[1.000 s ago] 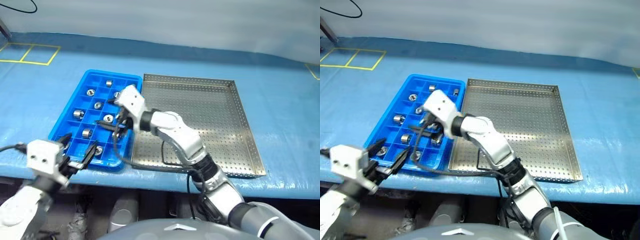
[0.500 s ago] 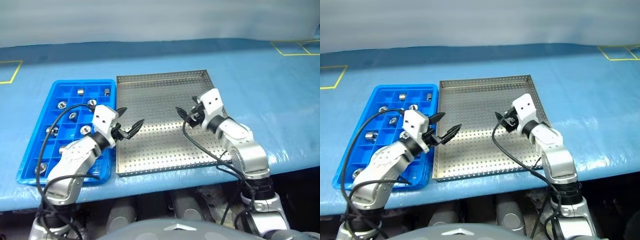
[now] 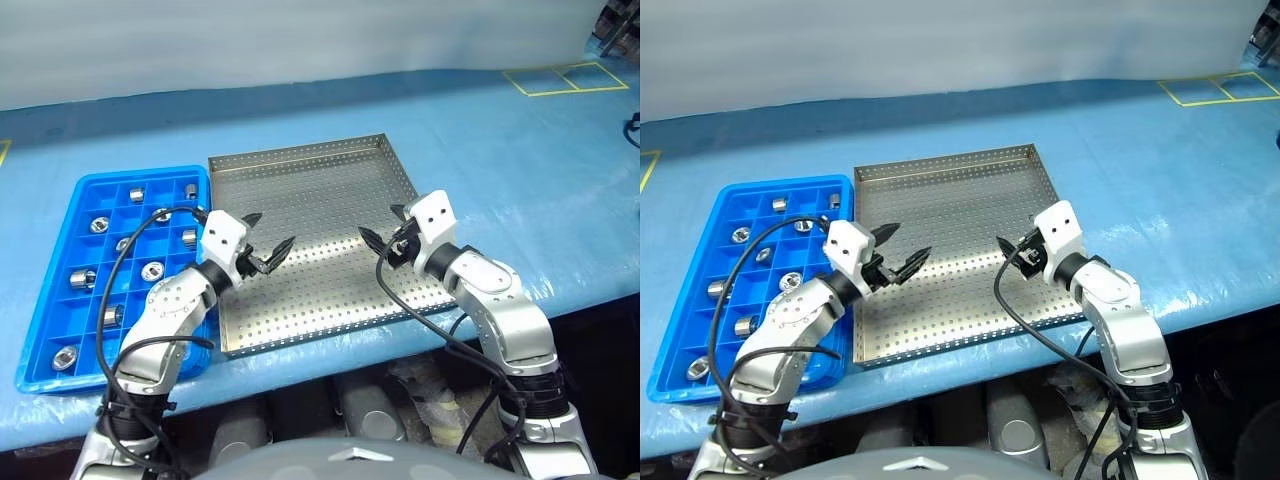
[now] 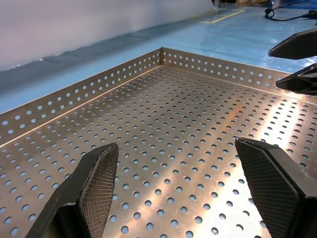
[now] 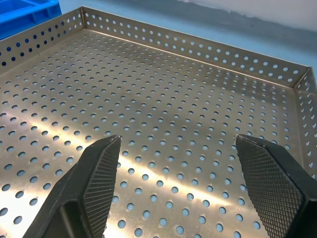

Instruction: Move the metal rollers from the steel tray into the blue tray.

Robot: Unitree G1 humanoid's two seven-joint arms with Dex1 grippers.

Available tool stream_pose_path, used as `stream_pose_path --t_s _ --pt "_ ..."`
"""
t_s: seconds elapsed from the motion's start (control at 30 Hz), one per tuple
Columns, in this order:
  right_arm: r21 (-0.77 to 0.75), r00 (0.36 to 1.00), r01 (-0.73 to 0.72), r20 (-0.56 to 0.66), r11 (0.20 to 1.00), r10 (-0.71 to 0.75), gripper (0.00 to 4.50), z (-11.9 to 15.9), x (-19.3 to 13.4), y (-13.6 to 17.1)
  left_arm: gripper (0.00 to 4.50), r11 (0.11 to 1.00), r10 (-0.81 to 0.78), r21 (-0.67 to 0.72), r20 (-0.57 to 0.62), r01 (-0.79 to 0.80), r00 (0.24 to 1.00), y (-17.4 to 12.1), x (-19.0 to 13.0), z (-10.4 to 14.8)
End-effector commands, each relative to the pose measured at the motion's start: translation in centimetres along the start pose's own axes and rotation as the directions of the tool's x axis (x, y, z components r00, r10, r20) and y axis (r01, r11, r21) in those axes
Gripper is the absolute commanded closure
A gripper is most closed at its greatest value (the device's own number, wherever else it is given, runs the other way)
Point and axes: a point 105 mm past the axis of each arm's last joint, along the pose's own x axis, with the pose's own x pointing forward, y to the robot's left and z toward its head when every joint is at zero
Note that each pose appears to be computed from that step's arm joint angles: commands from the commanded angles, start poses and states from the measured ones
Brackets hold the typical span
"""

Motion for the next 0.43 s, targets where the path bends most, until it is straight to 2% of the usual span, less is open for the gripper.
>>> stream_pose_path --t_s 0.03,0.43 --pt "-0.009 0.998 0.004 0.058 1.0 -0.004 0.61 1.27 0.11 0.21 0.38 0.997 0.058 0.048 0.053 -0.06 0.997 0.3 -0.22 1.38" --pt "-0.003 0.997 -0.003 0.074 1.0 0.003 0.61 1.36 0.29 0.89 0.38 0.996 0.075 0.033 0.06 -0.077 0.995 0.18 0.01 1.42"
